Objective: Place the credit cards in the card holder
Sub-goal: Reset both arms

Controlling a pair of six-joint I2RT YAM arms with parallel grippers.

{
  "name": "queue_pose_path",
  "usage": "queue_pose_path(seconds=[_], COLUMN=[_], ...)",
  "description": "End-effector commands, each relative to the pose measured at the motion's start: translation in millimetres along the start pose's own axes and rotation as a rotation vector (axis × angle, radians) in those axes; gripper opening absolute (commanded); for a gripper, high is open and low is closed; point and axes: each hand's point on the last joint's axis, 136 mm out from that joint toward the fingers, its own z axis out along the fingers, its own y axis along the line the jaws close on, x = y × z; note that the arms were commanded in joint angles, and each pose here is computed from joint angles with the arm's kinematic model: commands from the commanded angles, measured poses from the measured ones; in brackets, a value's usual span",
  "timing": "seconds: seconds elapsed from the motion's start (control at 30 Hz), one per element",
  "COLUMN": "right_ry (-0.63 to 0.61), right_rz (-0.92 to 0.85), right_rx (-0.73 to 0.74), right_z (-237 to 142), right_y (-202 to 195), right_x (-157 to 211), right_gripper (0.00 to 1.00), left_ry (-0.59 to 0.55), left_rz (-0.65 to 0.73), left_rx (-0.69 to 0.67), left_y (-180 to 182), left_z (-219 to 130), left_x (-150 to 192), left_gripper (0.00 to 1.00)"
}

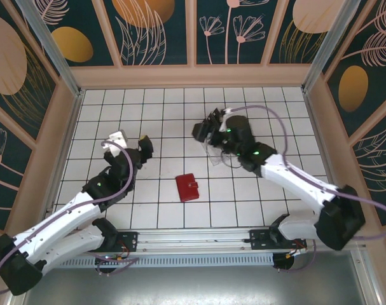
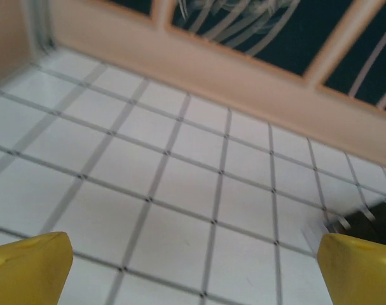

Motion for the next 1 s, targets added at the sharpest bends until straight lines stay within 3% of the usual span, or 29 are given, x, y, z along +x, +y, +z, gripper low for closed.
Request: queue_pose_path(seconds=[0.0,0.17,0.33,0.53,0.73,0.87,0.97], right_ry=[-0.098,-0.333,-0.578,-0.561,-0.551,-0.576,-0.663], right_rz=[-0.053,-0.119,-0.234,-0.287,-0.317,-0.39,-0.399], right_rx=[0.159,0.449,0.647,0.802,0.781,0.709,0.598], right_z=[-36.4,-94.4,-143.2,-145.6,-124.5,-113.6,-114.5], right_y=[-53.9,-146.8,-202.3,-265.1,-298.7,-295.1,-281.6], right_x=[-27.5,-74.9,-93.6,-78.7,-59.7,-58.6,-62.2], right_gripper=[0.99,0.99,0.99,0.99,0.99,0.99,0.99], left_ry=[-0.15,-0.209,-0.227,-0.254,-0.261,-0.253,-0.227], left_rz=[0.089,0.159,0.168,0.187,0.246,0.283,0.255], left_rx=[-0.097,-0.19,-0.254,-0.225,-0.157,-0.079,-0.049], left_y=[22.3,57.3,101.7,127.2,121.1,114.5,122.0], left_z=[12.7,36.9,54.9,74.5,102.0,113.8,120.5], left_x=[-38.7,-42.0,-18.1,10.7,16.0,24.7,33.7], left_gripper=[0.99,0.99,0.99,0.99,0.99,0.99,0.99])
